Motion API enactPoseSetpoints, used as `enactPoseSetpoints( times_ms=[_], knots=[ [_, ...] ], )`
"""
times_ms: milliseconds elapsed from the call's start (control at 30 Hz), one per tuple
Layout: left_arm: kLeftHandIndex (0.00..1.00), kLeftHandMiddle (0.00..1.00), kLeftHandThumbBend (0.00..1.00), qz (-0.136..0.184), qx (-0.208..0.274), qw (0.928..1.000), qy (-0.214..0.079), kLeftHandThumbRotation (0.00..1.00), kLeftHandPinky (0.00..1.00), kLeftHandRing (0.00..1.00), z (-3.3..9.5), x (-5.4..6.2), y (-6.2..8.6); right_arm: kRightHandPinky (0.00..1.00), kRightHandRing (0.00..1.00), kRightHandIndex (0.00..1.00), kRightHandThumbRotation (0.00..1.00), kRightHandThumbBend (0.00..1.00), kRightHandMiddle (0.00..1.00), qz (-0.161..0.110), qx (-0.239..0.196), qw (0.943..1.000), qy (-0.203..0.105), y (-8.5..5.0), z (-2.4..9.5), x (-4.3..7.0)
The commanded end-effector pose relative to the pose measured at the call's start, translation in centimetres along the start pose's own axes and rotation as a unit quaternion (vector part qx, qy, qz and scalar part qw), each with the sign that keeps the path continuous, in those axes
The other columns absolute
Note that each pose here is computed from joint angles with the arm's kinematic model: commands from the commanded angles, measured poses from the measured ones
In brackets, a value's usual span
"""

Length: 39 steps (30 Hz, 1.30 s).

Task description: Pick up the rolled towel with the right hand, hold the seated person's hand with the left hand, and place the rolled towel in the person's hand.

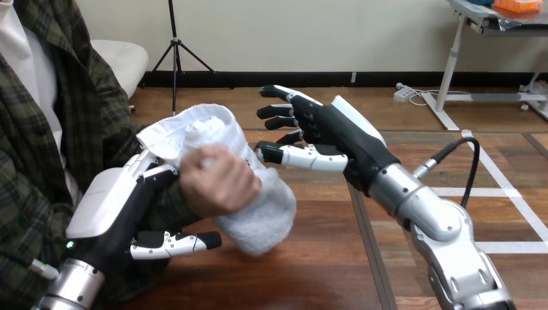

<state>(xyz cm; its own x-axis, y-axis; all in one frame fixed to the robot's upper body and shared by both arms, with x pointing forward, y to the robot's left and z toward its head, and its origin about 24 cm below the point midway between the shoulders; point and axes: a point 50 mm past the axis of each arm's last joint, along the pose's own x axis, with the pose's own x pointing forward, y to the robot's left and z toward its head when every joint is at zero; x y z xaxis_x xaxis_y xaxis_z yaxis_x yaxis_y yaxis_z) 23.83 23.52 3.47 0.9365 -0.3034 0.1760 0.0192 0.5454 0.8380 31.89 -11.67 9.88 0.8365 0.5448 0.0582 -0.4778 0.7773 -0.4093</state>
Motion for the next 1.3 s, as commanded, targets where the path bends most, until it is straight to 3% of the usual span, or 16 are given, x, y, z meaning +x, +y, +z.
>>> enactPoseSetpoints(
  times_ms=[0, 1267],
  knots=[
    [1.0, 1.0, 1.0, -0.006, 0.006, 0.9997, -0.023, 0.68, 1.0, 1.0, 0.8, 0.4, 0.0, 0.7, 0.83, 0.92, 0.58, 1.0, 0.84, -0.018, -0.004, 0.9995, -0.026, -1.2, 1.1, -0.7],
    [1.0, 1.0, 1.0, -0.014, -0.002, 0.9999, -0.003, 0.87, 1.0, 1.0, -0.3, -0.9, -0.5, 0.71, 0.83, 0.94, 0.61, 1.0, 0.84, -0.063, 0.002, 0.9979, -0.013, -2.1, 0.6, -5.3]
  ],
)
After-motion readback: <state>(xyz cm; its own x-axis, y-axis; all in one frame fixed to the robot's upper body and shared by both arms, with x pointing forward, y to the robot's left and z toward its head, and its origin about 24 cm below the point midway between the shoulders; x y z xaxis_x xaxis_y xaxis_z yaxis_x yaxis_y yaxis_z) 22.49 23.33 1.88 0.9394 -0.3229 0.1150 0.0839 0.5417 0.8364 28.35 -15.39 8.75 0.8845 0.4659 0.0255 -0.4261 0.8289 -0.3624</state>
